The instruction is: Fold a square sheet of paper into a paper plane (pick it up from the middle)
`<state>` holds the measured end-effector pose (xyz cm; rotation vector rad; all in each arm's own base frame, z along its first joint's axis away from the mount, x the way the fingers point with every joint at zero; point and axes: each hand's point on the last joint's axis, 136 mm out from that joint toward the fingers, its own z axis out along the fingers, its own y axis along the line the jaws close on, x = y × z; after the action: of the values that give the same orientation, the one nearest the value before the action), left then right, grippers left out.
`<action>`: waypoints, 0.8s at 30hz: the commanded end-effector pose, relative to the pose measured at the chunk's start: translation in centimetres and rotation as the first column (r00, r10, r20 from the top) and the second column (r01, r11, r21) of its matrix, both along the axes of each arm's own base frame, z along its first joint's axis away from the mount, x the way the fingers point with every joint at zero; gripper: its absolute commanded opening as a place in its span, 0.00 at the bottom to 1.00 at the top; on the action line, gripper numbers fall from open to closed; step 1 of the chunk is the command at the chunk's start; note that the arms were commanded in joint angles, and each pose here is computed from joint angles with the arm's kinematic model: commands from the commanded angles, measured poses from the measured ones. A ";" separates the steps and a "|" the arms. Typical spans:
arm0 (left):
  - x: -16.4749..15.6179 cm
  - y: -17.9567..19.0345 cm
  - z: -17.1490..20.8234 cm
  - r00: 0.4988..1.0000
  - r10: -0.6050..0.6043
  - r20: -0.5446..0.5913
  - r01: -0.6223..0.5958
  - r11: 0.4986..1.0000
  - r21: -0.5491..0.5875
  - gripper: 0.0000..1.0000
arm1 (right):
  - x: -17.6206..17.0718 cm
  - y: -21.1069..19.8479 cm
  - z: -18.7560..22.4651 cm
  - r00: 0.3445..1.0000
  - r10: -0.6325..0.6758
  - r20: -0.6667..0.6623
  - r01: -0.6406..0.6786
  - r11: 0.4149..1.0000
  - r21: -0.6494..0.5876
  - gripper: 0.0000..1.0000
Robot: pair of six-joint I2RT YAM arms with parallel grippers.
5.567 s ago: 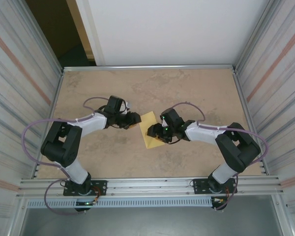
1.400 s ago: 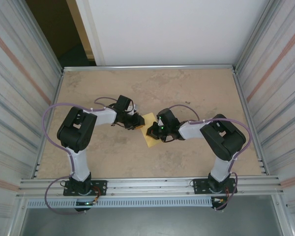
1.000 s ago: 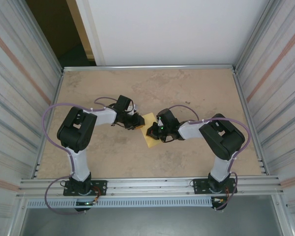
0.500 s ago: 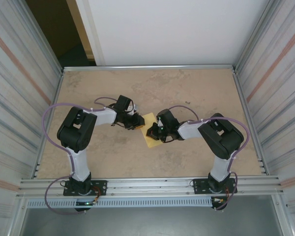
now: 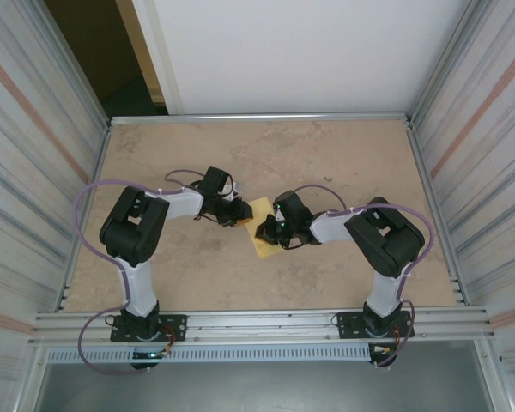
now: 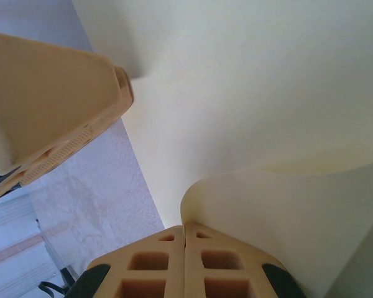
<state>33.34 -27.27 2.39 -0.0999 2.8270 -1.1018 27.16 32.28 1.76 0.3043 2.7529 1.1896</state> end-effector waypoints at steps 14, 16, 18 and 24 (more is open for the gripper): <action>2.7 5.4 5.9 0.976 0.181 0.125 -0.183 0.983 0.010 0.26 | 0.0 0.3 -0.5 1.000 -0.002 -0.027 0.002 1.000 -0.006 0.34; 2.4 6.0 6.0 0.974 0.189 0.125 -0.192 0.981 0.011 0.26 | 0.1 0.3 -0.5 1.000 -0.003 -0.025 0.003 1.000 -0.007 0.34; 2.0 6.0 6.1 0.975 0.181 0.127 -0.183 0.983 0.005 0.26 | 0.0 0.3 -0.5 1.000 0.000 -0.025 0.000 1.000 -0.005 0.33; 0.6 4.5 6.2 0.985 0.132 0.113 -0.129 0.991 -0.033 0.24 | -0.3 0.0 -0.7 1.000 0.019 -0.020 -0.020 1.000 -0.013 0.21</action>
<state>34.73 -21.71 7.43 -0.2639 2.6819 -1.0254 27.56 32.97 2.46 0.2896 2.7354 1.2302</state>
